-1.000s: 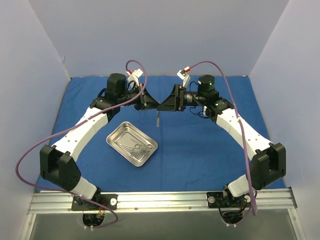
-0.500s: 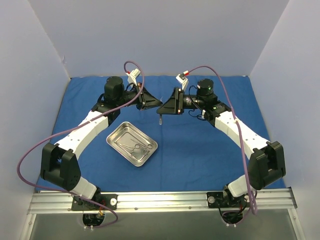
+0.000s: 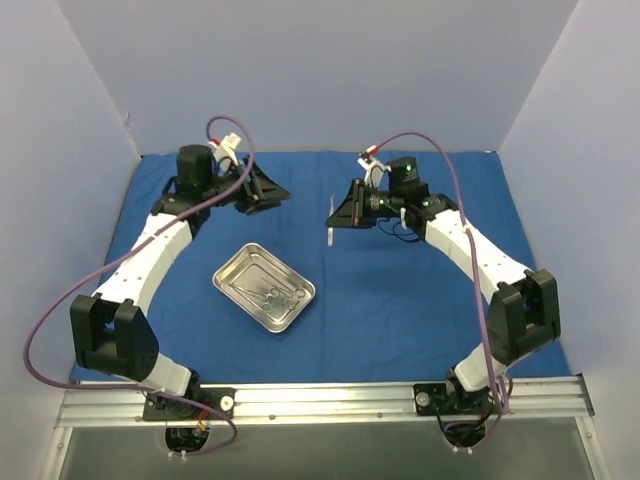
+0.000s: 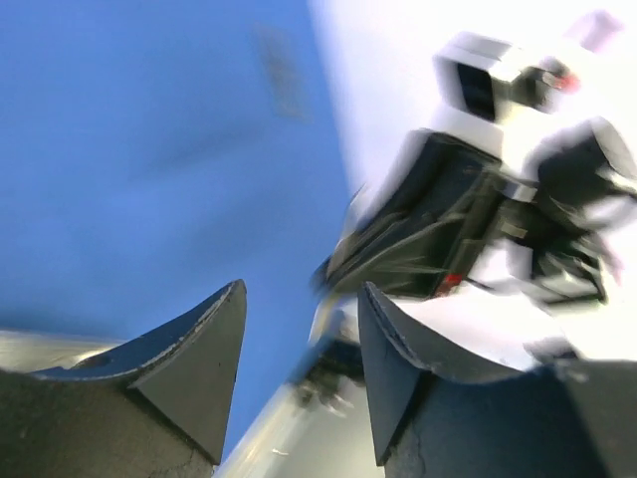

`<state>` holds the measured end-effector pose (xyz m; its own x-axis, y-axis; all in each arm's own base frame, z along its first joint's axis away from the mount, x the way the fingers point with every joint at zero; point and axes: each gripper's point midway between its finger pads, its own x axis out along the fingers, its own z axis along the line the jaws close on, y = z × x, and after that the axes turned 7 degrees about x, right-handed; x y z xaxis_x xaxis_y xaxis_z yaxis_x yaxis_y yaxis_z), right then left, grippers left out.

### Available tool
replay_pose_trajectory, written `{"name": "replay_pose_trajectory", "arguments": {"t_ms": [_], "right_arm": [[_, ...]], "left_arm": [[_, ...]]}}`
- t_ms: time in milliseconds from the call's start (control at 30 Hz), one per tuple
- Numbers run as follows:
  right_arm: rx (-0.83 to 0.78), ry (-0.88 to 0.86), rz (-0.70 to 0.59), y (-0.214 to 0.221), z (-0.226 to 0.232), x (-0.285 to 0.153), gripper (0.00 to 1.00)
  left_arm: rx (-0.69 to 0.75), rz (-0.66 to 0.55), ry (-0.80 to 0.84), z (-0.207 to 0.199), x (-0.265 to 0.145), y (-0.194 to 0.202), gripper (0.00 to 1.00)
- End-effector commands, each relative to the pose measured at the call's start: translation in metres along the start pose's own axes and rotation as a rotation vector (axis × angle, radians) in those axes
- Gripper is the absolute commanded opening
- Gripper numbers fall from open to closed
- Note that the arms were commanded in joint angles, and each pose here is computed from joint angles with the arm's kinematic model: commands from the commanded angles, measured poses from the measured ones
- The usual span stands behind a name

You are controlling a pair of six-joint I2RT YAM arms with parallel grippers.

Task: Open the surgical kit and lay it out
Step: Place the medical item in the surgical kit.

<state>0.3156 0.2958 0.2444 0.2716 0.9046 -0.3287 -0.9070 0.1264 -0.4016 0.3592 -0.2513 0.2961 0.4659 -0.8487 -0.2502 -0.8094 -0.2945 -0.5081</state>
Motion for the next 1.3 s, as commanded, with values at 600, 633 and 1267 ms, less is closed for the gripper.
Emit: {"name": "replay_pose_trajectory", "arguments": {"t_ms": [600,633,1267], "right_arm": [[-0.020,1.523,-0.012,-0.073,-0.320,-0.228,0.00],[-0.020,1.528,-0.002,-0.073,-0.327,-0.224,0.00],[-0.038,1.509,0.026,-0.087,-0.352,-0.191,0.00]], "left_arm": [[0.232,0.127,-0.548,0.102,-0.082,0.047,0.51],[0.239,0.134,-0.537,0.101,-0.081,0.047,0.51],[0.182,0.176,-0.526,0.126,-0.080,0.046,0.50]]}}
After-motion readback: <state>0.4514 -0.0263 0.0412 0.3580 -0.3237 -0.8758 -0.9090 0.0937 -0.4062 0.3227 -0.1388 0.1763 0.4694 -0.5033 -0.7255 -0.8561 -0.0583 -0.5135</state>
